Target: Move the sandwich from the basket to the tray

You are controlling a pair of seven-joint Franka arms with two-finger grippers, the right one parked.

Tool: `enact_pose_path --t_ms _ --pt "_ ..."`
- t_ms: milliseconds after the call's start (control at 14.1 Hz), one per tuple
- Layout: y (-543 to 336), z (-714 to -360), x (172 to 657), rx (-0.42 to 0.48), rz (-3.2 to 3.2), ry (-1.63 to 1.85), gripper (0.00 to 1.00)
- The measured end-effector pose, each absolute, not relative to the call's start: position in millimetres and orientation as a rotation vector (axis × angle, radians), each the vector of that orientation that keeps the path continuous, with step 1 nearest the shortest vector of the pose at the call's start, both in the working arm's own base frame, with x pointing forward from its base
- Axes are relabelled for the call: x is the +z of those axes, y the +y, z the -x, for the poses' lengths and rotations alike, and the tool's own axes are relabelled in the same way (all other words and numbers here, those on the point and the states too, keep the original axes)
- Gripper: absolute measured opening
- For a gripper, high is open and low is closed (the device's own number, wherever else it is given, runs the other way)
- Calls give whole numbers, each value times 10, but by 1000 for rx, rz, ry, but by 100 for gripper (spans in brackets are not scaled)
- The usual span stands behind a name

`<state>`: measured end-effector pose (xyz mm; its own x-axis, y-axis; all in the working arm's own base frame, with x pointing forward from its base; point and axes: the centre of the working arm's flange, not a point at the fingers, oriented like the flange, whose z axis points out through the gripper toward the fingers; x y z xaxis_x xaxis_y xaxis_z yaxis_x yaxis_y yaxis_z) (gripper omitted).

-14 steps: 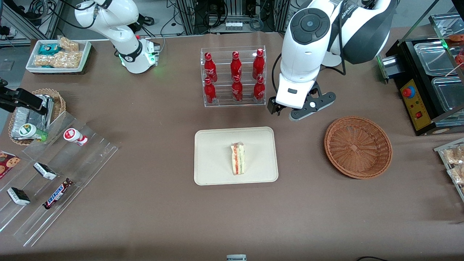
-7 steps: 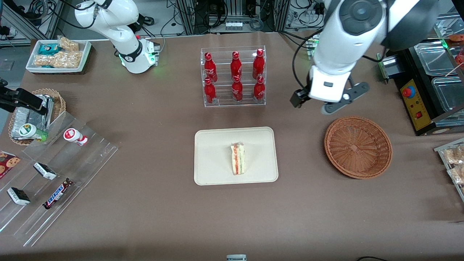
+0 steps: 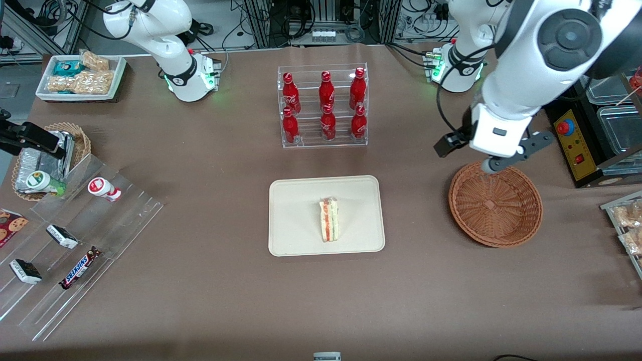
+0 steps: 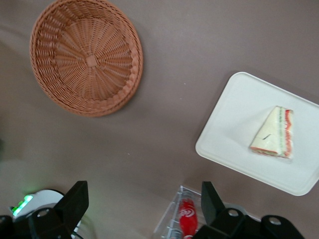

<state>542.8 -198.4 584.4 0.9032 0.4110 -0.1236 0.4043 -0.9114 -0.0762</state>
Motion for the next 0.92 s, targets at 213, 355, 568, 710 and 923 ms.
enact_pose_path --t_ms 213,355,568,710,923 --pt "-1495 -5475 5869 278 3076 -509 100" --pt "-1226 -5465 5950 301 3122 -379 100" --pt "-998 -5361 6118 286 3157 -205 100" --pt "-891 -5286 6192 269 3168 -133 100" --pt "-669 -5232 6266 248 3178 -94 100"
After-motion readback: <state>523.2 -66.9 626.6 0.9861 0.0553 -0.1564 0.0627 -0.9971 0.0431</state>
